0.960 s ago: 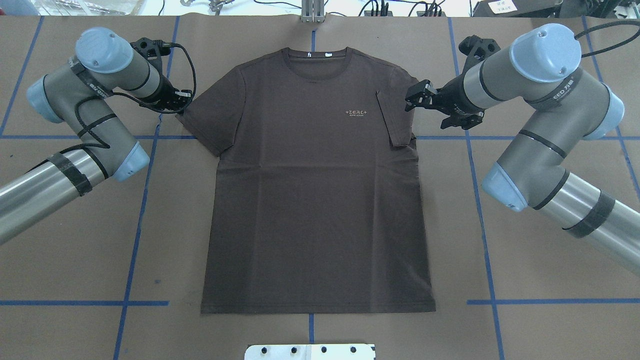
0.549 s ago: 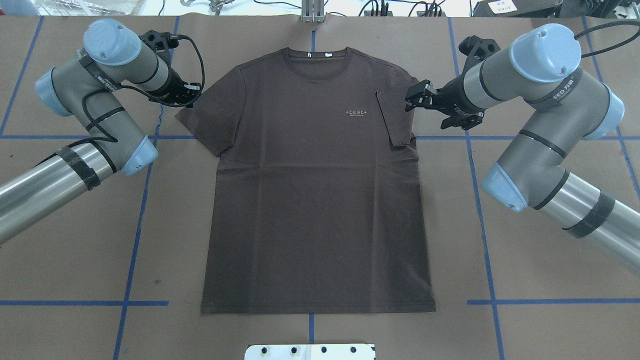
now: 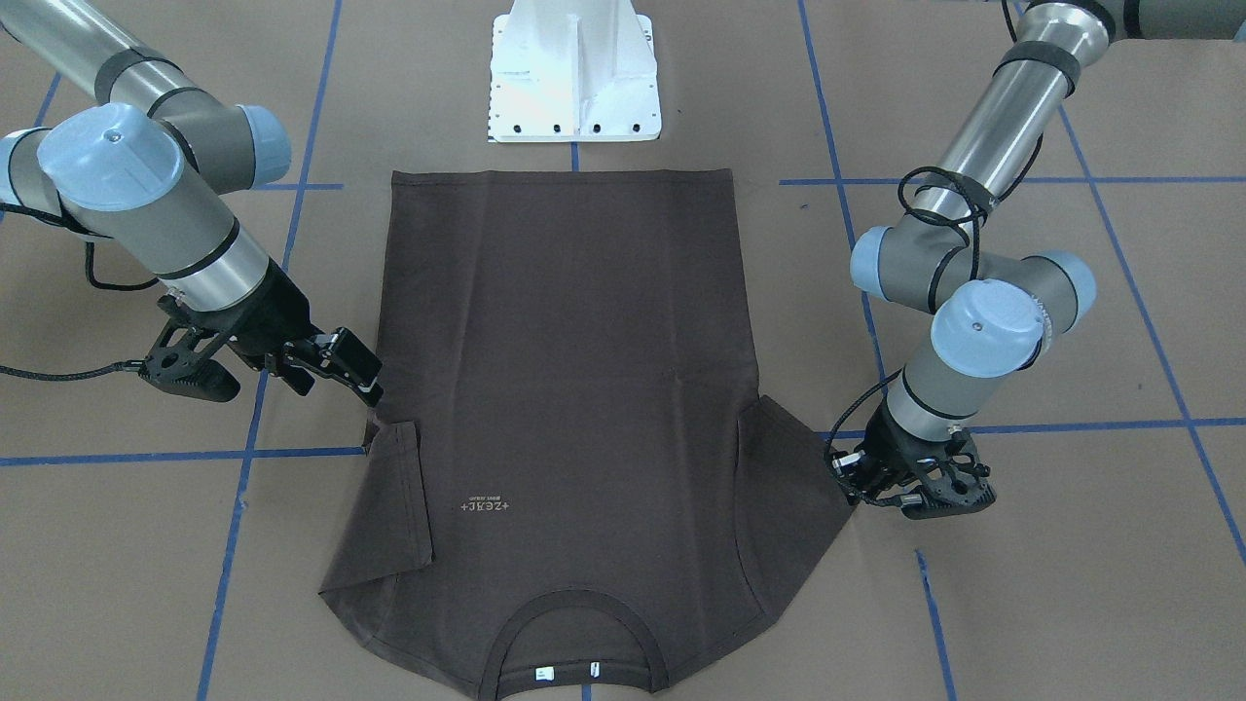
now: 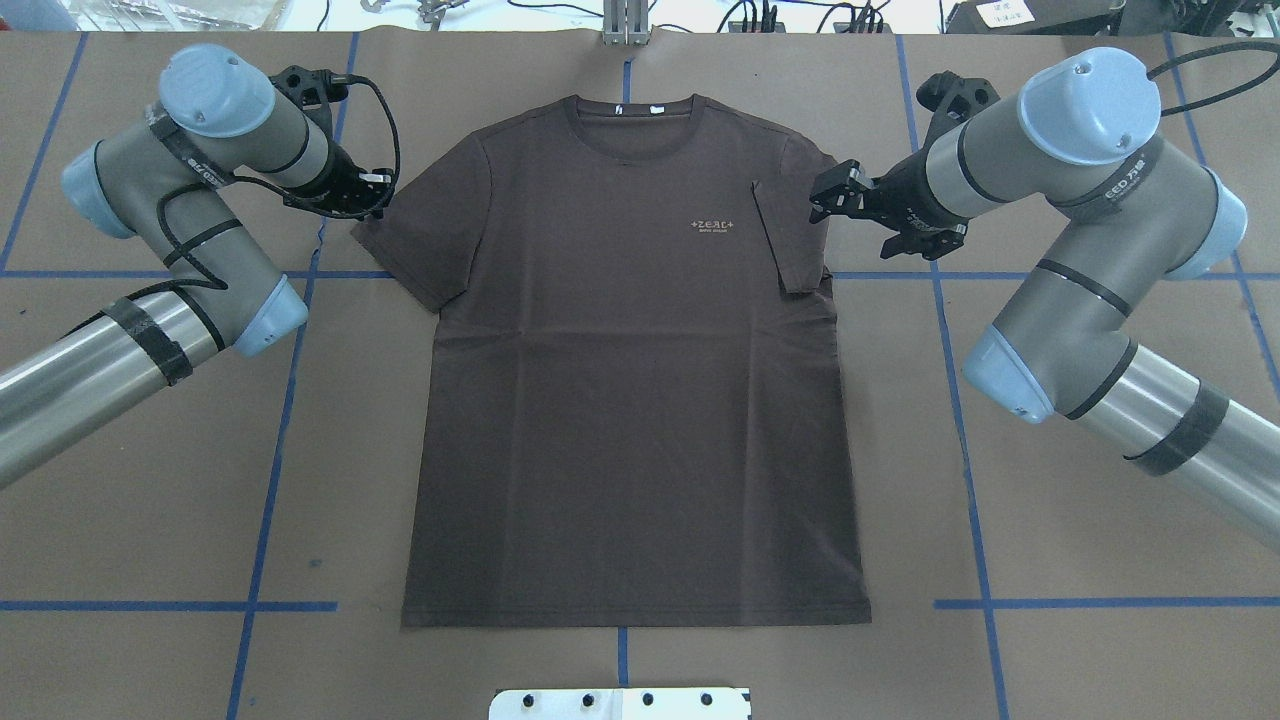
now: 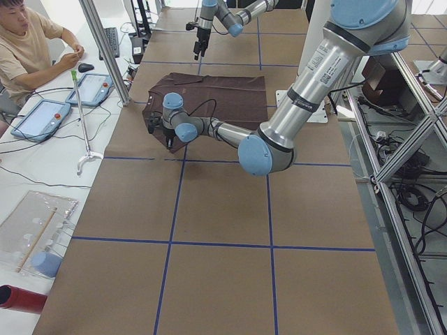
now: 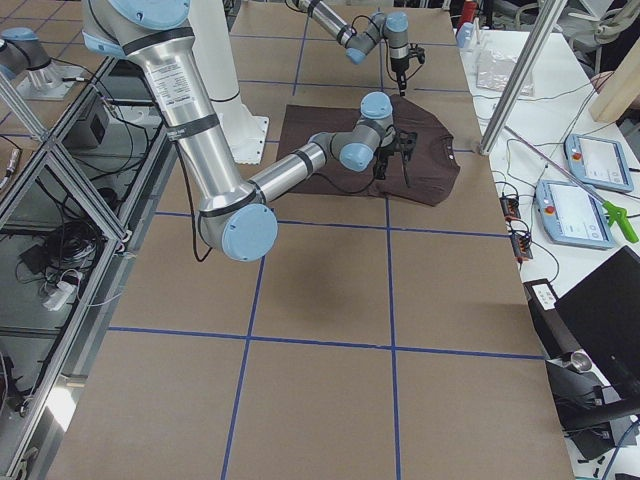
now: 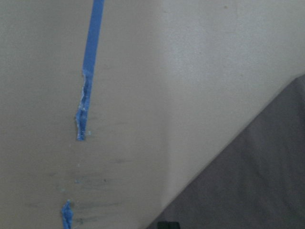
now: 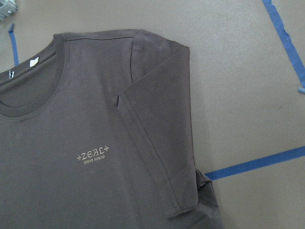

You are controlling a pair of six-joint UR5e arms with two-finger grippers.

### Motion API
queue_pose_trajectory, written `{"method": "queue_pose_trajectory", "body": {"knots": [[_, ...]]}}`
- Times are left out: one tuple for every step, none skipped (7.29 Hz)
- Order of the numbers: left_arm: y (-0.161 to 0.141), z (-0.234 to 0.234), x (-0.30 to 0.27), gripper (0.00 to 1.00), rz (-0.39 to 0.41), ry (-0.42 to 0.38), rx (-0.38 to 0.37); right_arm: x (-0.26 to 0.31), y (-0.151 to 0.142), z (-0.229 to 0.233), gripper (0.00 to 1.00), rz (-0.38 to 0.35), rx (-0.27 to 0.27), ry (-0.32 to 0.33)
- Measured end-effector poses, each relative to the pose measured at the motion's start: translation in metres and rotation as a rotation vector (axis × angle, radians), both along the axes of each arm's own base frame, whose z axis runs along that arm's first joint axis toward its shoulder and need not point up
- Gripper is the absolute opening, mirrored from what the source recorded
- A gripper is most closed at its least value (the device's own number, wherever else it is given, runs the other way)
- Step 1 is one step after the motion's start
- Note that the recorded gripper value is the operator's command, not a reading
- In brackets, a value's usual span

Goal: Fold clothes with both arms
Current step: 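Bring the left gripper to the other shoulder while the right gripper holds position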

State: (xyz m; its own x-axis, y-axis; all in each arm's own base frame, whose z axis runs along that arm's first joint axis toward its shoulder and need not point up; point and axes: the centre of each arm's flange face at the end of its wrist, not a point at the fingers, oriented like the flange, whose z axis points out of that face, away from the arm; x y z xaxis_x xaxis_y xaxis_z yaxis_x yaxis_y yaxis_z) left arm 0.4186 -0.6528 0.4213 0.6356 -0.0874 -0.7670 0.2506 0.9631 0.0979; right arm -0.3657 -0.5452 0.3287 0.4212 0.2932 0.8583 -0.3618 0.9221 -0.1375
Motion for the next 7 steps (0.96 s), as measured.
{"method": "queue_pose_trajectory", "body": {"knots": [[0.0017, 0.0049, -0.0009, 0.58, 0.001, -0.004, -0.005, -0.0003, -0.0001, 0.0003, 1.0, 0.0, 0.0, 0.001], [0.0032, 0.0094, -0.0015, 0.57, 0.001, -0.008, -0.009, -0.0005, -0.0001, 0.0001, 1.0, 0.0, 0.0, 0.0], [0.0041, 0.0118, -0.0014, 0.57, 0.001, -0.01, -0.012, -0.0011, -0.0001, 0.0001, 1.0, 0.0, -0.001, 0.0], [0.0048, 0.0127, -0.0007, 0.55, 0.002, -0.011, -0.014, -0.0014, -0.0001, 0.0002, 1.0, 0.0, -0.003, 0.0], [0.0051, 0.0134, -0.0003, 0.55, 0.003, -0.012, -0.015, -0.0016, -0.0001, 0.0003, 1.0, 0.001, -0.004, 0.0], [0.0062, 0.0138, 0.0013, 0.53, 0.005, -0.013, -0.015, -0.0017, 0.0, 0.0005, 1.0, 0.001, -0.005, 0.0], [0.0077, 0.0139, 0.0037, 0.41, 0.009, -0.013, -0.015, -0.0016, 0.0001, 0.0009, 1.0, 0.001, -0.006, 0.001]]}}
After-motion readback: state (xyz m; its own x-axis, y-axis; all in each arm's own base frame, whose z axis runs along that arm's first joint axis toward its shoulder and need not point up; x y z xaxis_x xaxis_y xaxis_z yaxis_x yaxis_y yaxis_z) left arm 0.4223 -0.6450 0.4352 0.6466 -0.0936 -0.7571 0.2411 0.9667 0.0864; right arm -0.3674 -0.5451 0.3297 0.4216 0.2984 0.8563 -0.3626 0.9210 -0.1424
